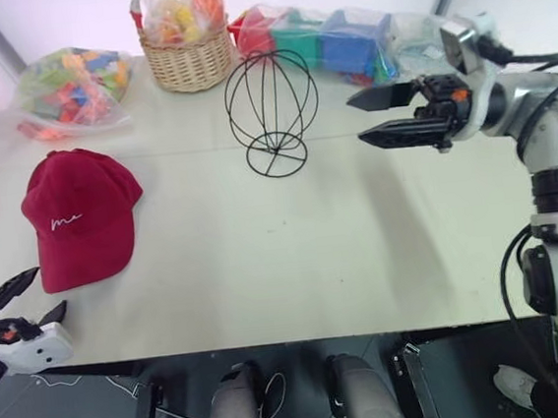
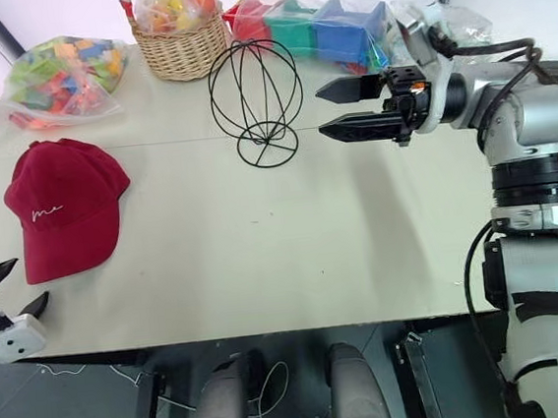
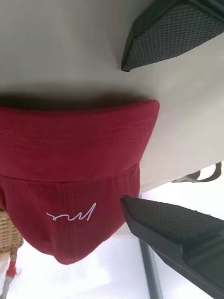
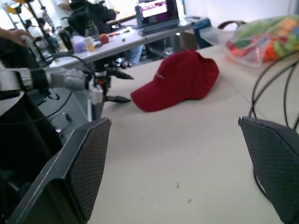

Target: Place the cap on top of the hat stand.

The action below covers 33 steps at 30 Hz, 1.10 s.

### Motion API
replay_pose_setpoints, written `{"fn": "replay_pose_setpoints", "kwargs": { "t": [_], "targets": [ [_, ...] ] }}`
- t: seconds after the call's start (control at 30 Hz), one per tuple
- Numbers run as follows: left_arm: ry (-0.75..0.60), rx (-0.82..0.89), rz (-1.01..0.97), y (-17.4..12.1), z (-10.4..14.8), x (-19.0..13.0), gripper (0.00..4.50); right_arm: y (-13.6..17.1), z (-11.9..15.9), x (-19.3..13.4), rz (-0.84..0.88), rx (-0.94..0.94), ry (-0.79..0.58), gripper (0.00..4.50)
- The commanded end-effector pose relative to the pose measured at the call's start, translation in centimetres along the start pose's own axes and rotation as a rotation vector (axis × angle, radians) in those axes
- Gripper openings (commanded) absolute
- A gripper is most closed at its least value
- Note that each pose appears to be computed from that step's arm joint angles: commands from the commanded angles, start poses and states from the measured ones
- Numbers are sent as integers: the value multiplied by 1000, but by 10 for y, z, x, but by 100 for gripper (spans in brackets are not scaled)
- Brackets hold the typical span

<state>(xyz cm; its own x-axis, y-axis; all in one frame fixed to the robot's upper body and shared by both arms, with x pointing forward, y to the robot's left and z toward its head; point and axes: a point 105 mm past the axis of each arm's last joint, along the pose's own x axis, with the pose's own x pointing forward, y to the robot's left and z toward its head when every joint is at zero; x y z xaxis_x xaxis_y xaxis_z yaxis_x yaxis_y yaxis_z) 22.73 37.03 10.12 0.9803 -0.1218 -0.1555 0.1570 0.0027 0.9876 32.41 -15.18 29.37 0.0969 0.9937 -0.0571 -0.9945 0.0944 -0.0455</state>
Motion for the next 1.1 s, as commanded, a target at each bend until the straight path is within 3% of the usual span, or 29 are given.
{"fn": "replay_pose_setpoints", "kwargs": {
  "t": [0.03,0.3,0.53,0.63,0.87,1.1],
  "targets": [
    [-5,4,-29,-11,1,6,446,9,13,-1,24,-53,-19,450],
    [-21,-25,13,-16,8,31,446,6,5,-2,-15,-58,8,450],
    [-166,34,52,-10,37,53,446,2,5,0,-29,-61,6,450],
    [-204,60,69,-8,42,56,367,1,5,1,-31,-66,6,450],
    [-244,78,100,-5,49,58,12,-1,5,2,-39,-67,-1,450],
    [-220,79,148,1,47,61,5,-2,4,2,-41,-67,-7,450]
  ]
}}
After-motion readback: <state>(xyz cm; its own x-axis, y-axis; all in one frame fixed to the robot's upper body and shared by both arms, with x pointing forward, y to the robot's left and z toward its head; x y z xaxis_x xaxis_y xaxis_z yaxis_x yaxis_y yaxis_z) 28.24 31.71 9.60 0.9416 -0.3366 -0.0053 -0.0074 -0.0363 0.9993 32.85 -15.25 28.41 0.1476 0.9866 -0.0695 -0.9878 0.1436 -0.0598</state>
